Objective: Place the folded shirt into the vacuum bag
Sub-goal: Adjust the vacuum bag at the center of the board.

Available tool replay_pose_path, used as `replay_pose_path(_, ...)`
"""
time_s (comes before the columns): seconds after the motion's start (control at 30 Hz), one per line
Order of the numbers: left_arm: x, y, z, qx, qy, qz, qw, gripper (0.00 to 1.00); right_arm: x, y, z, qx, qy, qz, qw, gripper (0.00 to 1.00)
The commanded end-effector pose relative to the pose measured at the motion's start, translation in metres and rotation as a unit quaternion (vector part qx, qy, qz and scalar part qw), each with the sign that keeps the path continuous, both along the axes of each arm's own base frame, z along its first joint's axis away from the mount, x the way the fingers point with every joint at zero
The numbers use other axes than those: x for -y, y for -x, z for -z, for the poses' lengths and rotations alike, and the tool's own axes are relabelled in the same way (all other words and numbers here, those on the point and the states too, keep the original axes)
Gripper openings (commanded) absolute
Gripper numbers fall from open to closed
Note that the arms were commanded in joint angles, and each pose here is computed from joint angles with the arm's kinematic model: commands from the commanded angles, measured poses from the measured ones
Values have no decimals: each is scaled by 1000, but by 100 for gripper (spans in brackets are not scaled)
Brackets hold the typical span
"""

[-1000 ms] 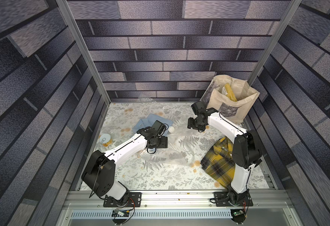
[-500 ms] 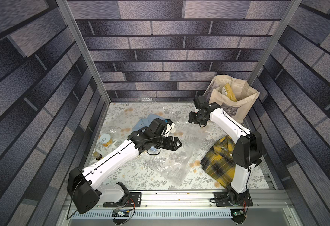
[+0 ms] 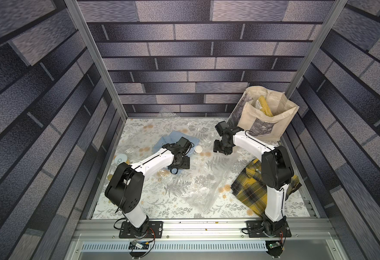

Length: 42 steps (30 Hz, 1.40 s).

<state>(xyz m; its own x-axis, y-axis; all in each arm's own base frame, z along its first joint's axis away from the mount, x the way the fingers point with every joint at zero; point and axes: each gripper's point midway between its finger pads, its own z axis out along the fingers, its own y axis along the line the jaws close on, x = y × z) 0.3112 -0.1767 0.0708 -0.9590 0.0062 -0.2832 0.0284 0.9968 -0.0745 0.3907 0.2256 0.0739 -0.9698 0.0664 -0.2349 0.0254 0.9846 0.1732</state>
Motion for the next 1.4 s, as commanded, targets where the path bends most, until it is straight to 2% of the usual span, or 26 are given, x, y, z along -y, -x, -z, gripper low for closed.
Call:
replay_pose_path(0.0,-26,-4,24,-25,-50,-33,998,76,-20,10,28,-19,-4,-3,1000,59)
replay_pose_path(0.3,-50,-25,63,-58,-72,-72,993,76,-37,57,58,-60,-14,-36,997,58)
replay_pose_path(0.4,-53,-35,71,-61,-81,-74,992,76,-45,78,52,-60,-18,-55,997,58)
replay_pose_path(0.63,-67,-66,70,-40,-90,-94,991,76,-42,145,65,-89,6,-99,991,57)
replay_pose_path(0.83,-74,-82,63,-30,-77,-103,991,75,-38,201,69,-105,22,-133,985,57)
replay_pose_path(0.93,-76,-90,57,-23,-89,-94,991,76,-54,223,72,-117,18,-155,981,56)
replay_pose_path(1.03,-84,-92,49,-20,-102,-96,990,76,-67,228,61,-110,0,-158,981,56)
replay_pose_path(1.17,-95,-76,23,-11,-112,-109,988,76,-77,210,3,-49,-41,-154,986,56)
replay_pose_path(1.27,-97,-64,0,7,-108,-115,987,77,-54,200,-31,-13,-22,-132,991,58)
replay_pose_path(1.37,-79,-57,-33,41,-103,-92,989,78,-4,195,-47,10,29,-77,997,61)
